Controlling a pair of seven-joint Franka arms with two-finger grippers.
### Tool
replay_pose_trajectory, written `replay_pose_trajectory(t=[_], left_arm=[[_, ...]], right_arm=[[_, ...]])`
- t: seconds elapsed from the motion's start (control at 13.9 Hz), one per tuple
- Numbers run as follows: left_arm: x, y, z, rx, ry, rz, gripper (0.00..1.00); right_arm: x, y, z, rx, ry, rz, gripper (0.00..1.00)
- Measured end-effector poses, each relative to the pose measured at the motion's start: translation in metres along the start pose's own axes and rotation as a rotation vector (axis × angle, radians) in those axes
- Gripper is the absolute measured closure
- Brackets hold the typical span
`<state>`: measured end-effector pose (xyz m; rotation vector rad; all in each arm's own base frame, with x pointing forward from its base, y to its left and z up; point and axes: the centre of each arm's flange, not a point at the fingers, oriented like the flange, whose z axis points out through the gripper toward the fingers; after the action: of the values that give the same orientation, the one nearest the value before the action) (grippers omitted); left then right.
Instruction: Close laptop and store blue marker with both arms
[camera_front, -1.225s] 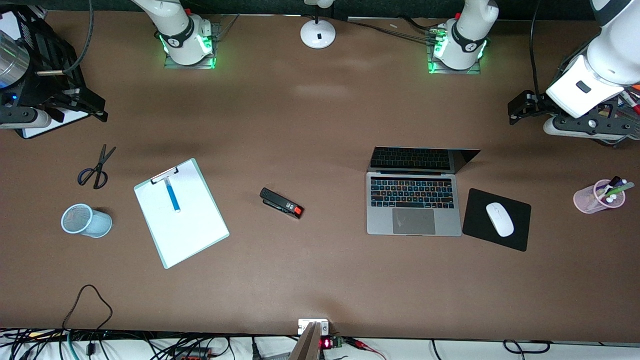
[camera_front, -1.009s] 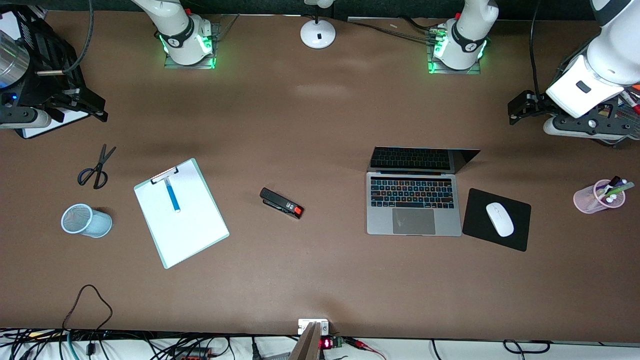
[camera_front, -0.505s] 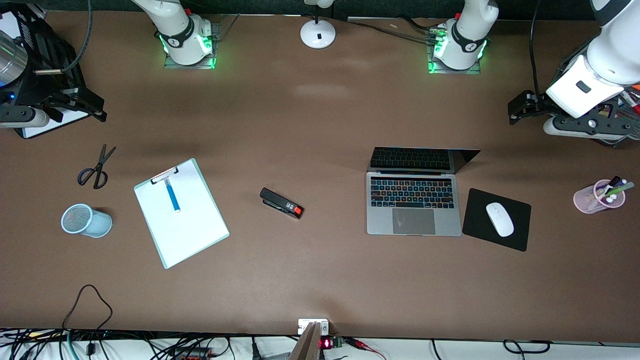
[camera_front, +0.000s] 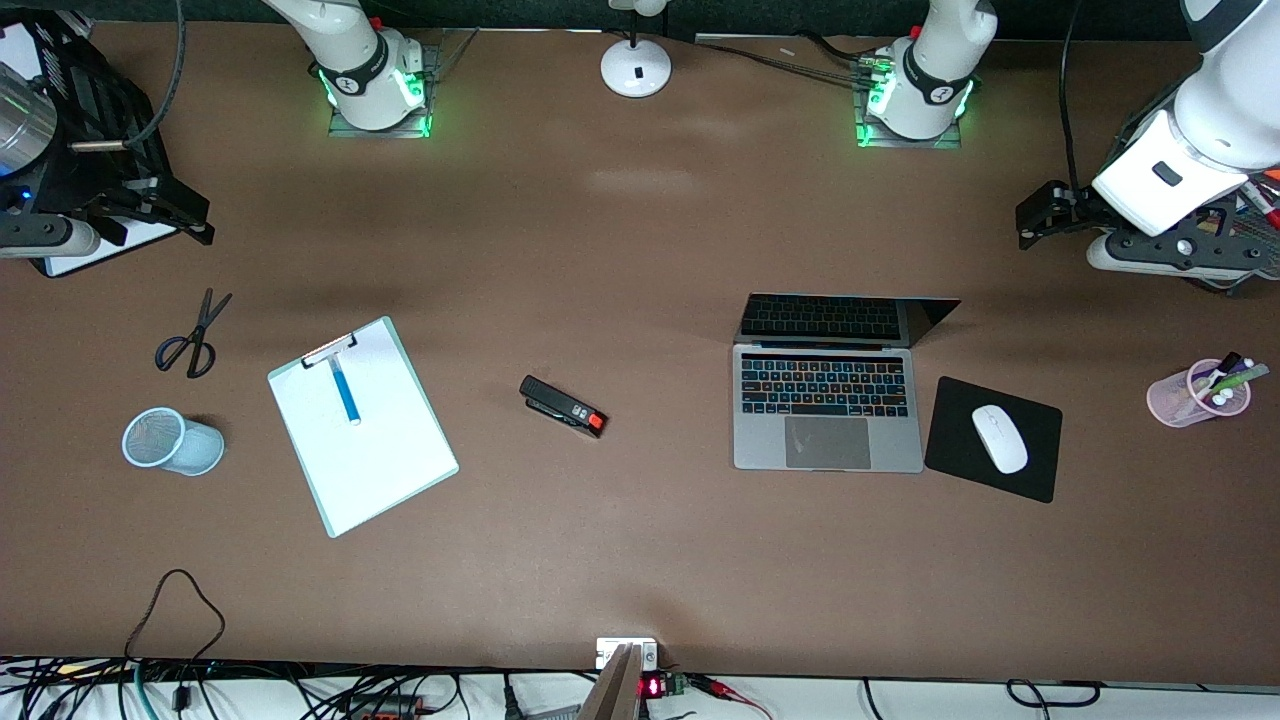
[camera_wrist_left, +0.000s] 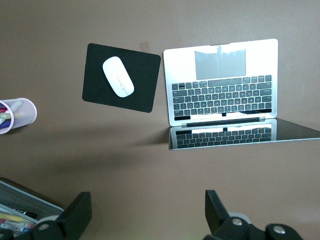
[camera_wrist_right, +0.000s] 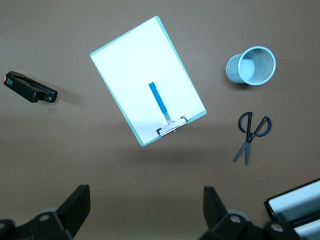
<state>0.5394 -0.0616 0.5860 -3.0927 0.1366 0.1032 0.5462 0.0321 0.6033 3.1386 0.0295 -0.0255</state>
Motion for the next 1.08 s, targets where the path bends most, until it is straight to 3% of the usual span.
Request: replay_pose_trajectory(t=[0.65, 0.72, 1.08], left_arm=[[0.0, -0.007, 0.001, -0.001, -0.001, -0.013, 0.0], [0.001, -0.007, 0.002, -0.001, -0.004, -0.013, 0.07], [0.005, -0.008, 0.004, -0.002, -0.042, -0.013, 0.62]], right_arm=[[0.014, 0.002, 0.027, -0.001, -0.045, 0.003, 0.0], [0.018, 0.003, 0.035, -0.001, -0.051, 0.003, 0.0], [0.037, 0.004, 0.068, -0.007, -0.08, 0.0, 0.0]])
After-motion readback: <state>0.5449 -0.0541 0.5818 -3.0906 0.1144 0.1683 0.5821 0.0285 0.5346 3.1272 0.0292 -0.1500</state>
